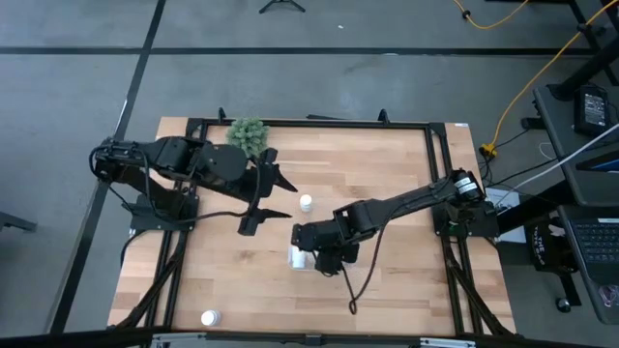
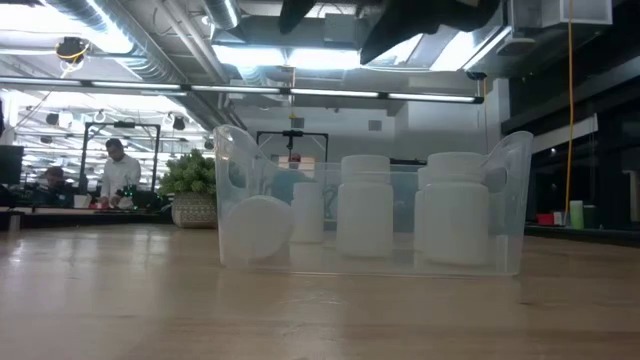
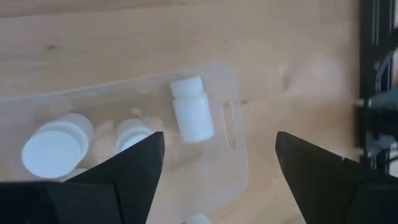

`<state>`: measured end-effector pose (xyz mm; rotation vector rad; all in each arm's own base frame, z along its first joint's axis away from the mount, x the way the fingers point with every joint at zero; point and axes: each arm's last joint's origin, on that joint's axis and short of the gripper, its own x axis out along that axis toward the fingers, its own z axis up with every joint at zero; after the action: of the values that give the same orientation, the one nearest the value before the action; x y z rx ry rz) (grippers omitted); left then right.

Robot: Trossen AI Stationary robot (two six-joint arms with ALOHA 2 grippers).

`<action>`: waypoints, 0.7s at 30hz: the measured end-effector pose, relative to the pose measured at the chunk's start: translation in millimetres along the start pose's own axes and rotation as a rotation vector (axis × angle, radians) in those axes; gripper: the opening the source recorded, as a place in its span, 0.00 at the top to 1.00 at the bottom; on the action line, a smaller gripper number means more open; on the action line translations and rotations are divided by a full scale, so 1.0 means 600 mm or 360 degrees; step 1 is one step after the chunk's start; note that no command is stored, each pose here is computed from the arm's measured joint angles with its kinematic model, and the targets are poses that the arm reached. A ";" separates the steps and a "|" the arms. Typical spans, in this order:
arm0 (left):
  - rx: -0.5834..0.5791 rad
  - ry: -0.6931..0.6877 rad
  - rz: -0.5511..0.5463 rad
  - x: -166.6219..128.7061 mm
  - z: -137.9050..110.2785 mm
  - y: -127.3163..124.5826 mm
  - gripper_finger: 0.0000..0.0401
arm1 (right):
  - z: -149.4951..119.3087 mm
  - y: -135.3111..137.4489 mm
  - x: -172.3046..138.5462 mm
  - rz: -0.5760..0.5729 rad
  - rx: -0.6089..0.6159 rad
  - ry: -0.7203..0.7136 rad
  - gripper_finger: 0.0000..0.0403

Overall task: Pick and place pill bottles into a basket
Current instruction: Adjust the white medicine bottle on the transparent bin

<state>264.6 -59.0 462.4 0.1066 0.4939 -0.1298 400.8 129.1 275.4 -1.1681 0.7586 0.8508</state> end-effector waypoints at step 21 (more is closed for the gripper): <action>0.0045 0.0096 0.0111 0.022 -0.008 -0.033 0.42 | -0.059 0.016 -0.016 0.0025 0.0800 0.0577 0.38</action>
<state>270.8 -78.9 450.6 0.1559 0.5482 -0.0654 385.6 94.5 271.1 -0.8678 1.1999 0.4209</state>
